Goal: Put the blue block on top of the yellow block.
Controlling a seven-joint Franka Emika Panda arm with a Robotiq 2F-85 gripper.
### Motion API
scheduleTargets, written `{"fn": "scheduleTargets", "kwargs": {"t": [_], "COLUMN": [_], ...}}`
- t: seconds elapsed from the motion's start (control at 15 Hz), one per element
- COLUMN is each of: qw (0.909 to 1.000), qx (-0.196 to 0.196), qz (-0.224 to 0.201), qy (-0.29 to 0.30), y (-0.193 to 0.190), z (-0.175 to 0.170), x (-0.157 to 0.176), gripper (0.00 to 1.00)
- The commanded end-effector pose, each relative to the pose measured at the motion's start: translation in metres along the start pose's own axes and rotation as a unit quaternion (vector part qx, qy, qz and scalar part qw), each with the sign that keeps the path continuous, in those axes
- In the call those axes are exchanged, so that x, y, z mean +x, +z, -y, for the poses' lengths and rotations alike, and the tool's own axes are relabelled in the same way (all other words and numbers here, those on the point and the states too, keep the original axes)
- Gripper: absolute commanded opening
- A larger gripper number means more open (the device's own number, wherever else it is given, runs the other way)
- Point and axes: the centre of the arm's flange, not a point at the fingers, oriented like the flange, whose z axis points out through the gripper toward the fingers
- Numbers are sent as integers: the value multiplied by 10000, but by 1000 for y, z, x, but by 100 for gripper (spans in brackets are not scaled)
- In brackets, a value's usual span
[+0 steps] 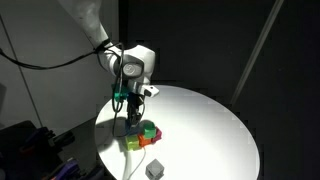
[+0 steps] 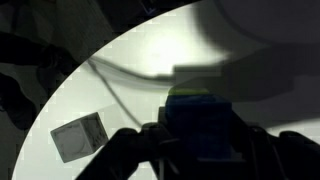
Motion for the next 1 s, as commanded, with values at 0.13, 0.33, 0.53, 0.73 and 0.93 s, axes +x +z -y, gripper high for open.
{"fn": "scheduleTargets", "kwargs": {"t": [0.13,0.33,0.53,0.73,0.93], "qw": [9999,9999,9999,9999,9998], "qx": [31,9,-9,-24,-44], "qz": [85,98,112,128,162], "qy": [74,79,70,62,66], "y": [-5,-3,2,6,10], "z": [-1,1,2,2,1], "x": [15,18,20,21,21], "gripper": [32,32,32,32,32]}}
